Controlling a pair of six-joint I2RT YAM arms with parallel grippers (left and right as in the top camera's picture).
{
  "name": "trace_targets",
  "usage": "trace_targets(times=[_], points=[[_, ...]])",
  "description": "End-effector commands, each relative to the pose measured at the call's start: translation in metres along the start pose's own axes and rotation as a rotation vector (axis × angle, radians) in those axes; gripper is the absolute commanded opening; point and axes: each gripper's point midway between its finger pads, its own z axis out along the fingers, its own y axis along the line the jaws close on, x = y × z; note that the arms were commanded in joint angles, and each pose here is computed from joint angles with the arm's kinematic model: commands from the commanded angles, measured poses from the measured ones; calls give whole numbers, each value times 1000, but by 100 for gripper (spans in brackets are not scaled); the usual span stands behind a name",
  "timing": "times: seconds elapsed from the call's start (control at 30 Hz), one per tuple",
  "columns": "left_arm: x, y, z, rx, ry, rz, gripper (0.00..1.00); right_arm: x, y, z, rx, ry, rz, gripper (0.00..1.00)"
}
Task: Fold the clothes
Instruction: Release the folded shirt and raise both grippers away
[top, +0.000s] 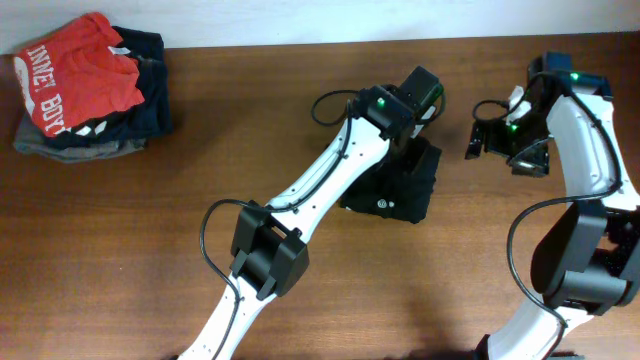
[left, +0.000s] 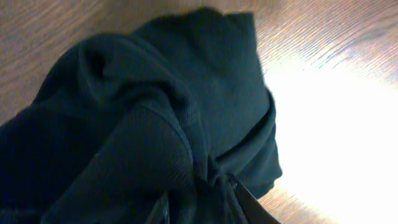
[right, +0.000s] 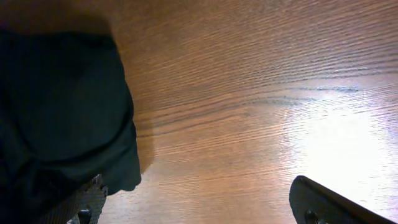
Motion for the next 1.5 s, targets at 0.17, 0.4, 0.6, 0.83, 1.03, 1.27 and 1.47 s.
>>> trace_targets(times=[0.17, 0.4, 0.6, 0.83, 1.03, 1.27, 1.47], points=[[8, -41, 17, 82, -8, 35, 28, -6, 1, -7, 8, -35, -2, 100], [-14, -37, -16, 6, -109, 118, 48, -10, 1, -7, 6, -49, 17, 99], [-32, -5, -100, -164, -232, 110, 87, -12, 7, -8, -27, -55, 21, 99], [-34, 77, -188, -290, -344, -86, 99, -6, 35, -9, -170, -29, 2, 99], [-8, 183, -212, -388, -294, -296, 99, 21, 99, -5, -250, 50, -101, 97], [27, 240, -217, -403, -201, -425, 99, 29, 170, 3, -272, 21, 3, 97], [33, 249, -218, -388, -192, -451, 99, 33, 198, 10, -243, -22, 80, 97]])
